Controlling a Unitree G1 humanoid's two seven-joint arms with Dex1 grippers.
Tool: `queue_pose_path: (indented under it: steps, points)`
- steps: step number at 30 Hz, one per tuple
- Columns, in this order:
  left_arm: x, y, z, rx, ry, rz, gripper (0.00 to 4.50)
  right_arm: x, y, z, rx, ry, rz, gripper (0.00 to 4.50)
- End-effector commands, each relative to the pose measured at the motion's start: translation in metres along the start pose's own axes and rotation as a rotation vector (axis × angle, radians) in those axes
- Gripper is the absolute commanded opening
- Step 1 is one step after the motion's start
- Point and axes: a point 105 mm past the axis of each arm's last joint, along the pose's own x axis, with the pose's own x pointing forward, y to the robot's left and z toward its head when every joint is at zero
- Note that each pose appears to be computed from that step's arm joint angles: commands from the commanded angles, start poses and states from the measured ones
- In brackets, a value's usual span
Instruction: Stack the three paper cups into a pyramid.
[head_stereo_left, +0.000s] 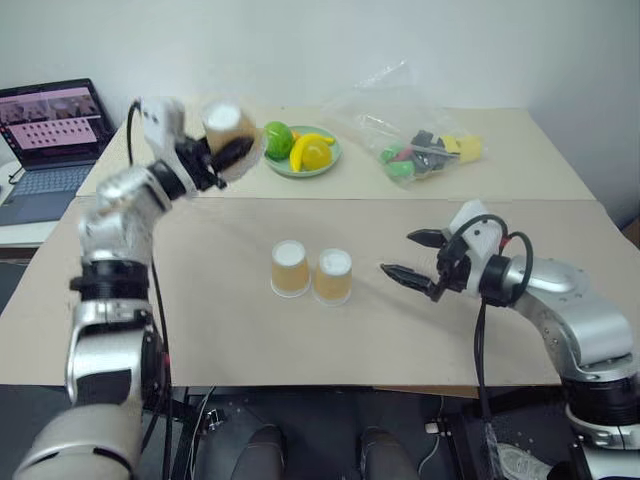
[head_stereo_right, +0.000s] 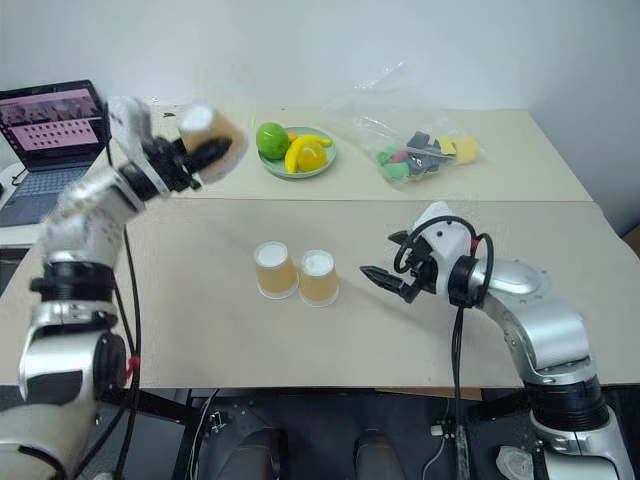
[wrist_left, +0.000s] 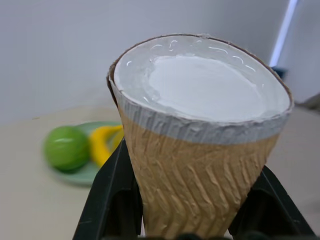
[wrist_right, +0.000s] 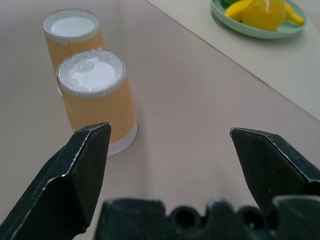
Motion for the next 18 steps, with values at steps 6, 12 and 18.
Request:
queue_pose_path:
  steps: [6, 12, 18]
  points:
    - [-0.01, -0.053, -0.011, -0.188, 0.272, -0.435, 1.93, -0.007, -0.007, 0.003, -0.022, -0.04, -0.104, 4.5]
    - [-0.005, -0.049, -0.04, -0.062, 0.467, -0.501, 1.93, -0.013, -0.001, -0.005, 0.01, -0.044, -0.151, 4.5]
    - [0.012, -0.056, -0.054, -0.011, 0.528, -0.572, 1.93, -0.018, 0.001, -0.01, 0.033, -0.048, -0.194, 4.5]
